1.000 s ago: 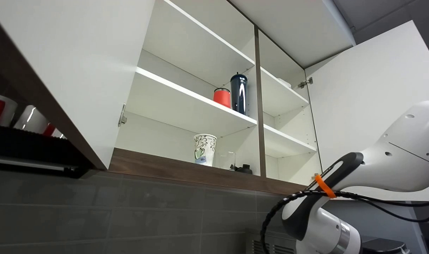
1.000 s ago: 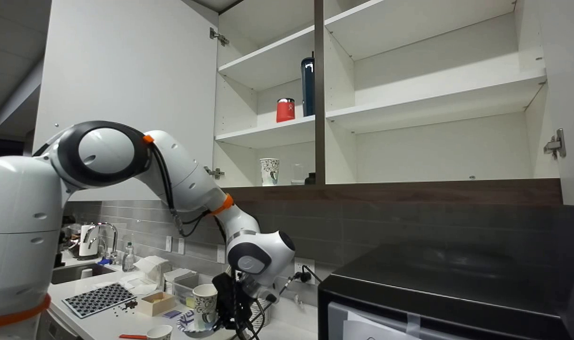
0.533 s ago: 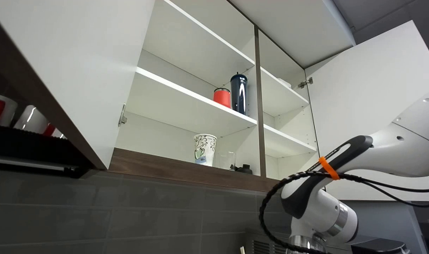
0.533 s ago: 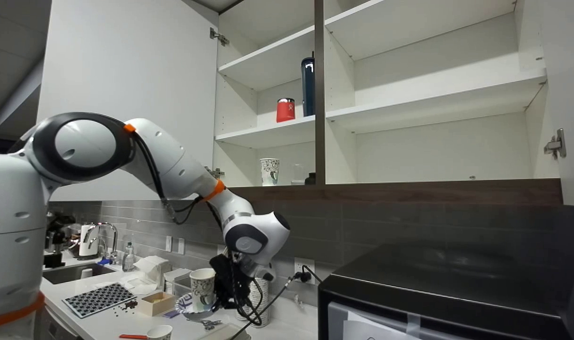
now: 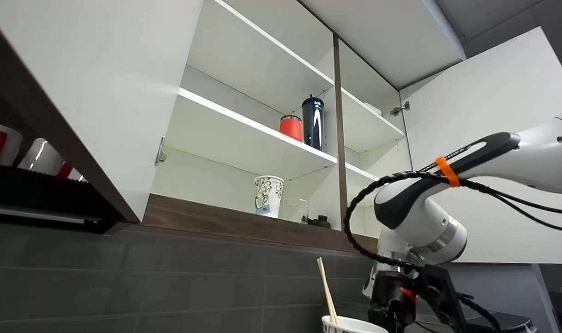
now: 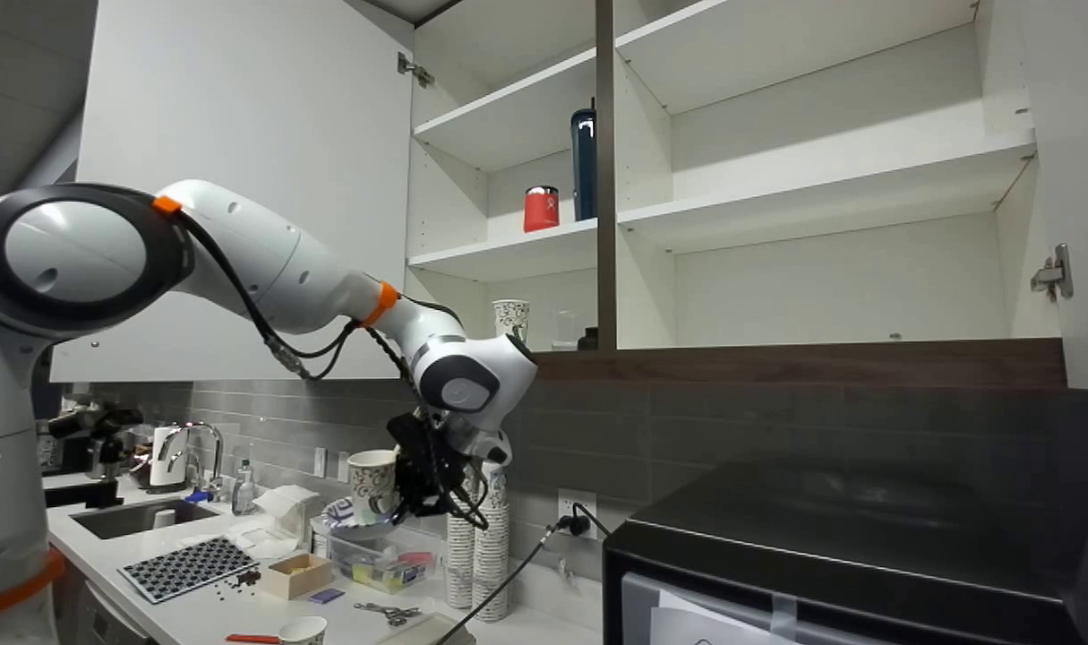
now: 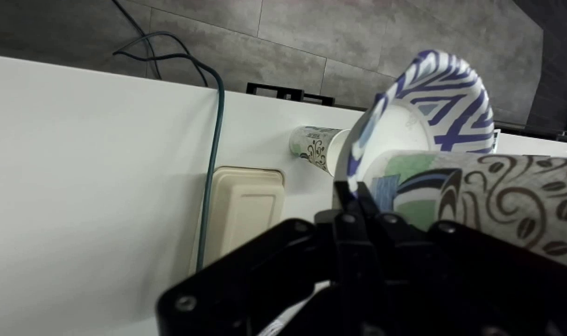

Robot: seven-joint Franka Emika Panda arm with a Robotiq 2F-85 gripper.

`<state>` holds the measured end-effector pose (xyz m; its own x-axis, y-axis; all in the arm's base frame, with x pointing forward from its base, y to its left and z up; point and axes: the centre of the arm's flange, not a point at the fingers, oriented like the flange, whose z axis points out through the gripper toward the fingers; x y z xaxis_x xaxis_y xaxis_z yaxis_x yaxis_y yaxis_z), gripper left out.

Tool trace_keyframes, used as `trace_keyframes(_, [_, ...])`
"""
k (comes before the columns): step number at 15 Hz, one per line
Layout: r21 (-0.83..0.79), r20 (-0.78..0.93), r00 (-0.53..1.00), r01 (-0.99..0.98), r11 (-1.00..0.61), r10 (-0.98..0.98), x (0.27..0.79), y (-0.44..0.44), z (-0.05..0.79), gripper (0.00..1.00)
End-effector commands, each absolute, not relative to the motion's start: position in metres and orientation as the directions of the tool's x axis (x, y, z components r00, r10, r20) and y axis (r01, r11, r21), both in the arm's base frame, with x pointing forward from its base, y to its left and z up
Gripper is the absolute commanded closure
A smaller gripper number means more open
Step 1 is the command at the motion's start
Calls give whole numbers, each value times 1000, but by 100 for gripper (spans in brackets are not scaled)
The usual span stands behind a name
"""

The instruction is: Put the chopsticks in the cup, then put the bowl in the top cabinet

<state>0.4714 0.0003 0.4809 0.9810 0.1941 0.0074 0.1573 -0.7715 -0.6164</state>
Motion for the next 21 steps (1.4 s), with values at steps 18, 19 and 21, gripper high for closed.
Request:
trace_keyframes(18, [-601,19,993,-83,-795,-118,469,59,566,100])
trace_keyframes(19, [-603,17,990,-102,-791,-141,469,63,571,100])
trace_keyframes(21, [-597,20,994,-73,-799,-105,471,58,567,100])
